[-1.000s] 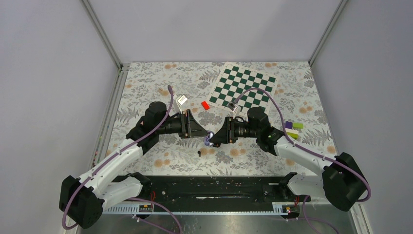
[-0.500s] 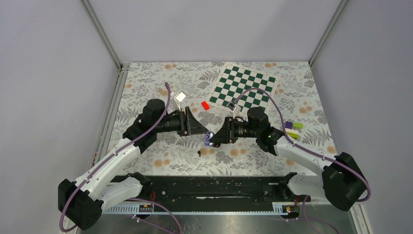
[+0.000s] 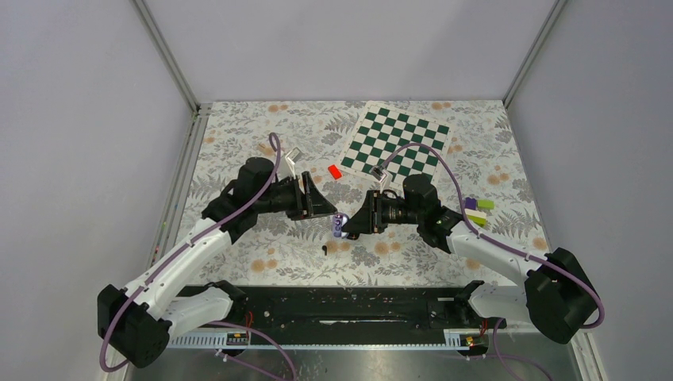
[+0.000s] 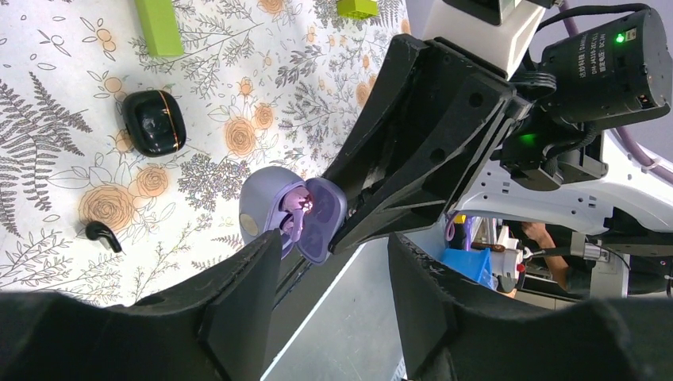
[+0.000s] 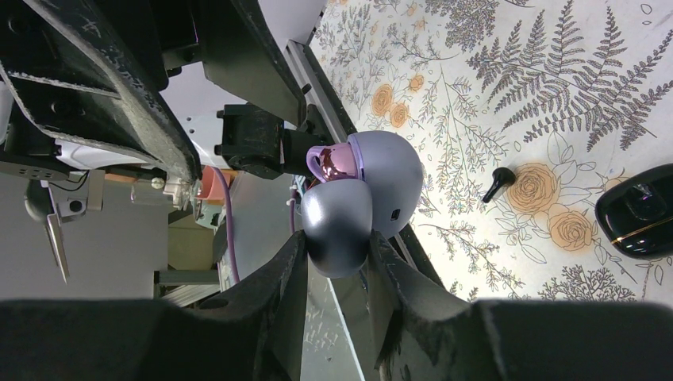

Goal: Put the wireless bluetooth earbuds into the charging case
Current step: Adjust the earbud with the charging case.

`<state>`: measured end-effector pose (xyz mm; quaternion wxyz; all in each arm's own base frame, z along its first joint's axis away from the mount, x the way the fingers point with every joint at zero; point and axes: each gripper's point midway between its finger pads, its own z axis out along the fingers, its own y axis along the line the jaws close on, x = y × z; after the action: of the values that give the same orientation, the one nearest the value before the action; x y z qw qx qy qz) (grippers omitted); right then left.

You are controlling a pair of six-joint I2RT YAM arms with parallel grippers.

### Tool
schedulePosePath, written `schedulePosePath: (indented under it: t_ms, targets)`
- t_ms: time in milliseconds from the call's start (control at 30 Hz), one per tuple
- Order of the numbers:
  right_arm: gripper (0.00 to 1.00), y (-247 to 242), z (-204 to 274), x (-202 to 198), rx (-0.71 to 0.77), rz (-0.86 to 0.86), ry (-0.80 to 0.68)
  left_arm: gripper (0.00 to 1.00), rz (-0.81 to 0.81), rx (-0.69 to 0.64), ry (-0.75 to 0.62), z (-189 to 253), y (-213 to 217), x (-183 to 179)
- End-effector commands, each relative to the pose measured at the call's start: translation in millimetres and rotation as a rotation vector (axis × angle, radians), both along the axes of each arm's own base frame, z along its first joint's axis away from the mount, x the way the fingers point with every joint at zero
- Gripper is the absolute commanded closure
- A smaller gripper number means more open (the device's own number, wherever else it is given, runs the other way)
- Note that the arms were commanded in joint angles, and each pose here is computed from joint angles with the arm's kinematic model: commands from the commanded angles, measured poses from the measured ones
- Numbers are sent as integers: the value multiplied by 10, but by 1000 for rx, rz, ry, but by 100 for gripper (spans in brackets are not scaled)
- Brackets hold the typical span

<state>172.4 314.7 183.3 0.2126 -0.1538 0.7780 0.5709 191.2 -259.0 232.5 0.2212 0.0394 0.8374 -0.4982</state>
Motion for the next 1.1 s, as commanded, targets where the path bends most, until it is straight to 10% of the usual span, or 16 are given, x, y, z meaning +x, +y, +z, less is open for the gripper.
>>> schedulePosePath:
  t_ms: [0, 1067]
  targets:
    - [100, 51, 198, 35, 40, 7, -62, 47, -8, -35, -38, 76, -61, 41]
    - [100, 31, 169, 21, 35, 3, -62, 48, -56, -47, -43, 160, -203, -58]
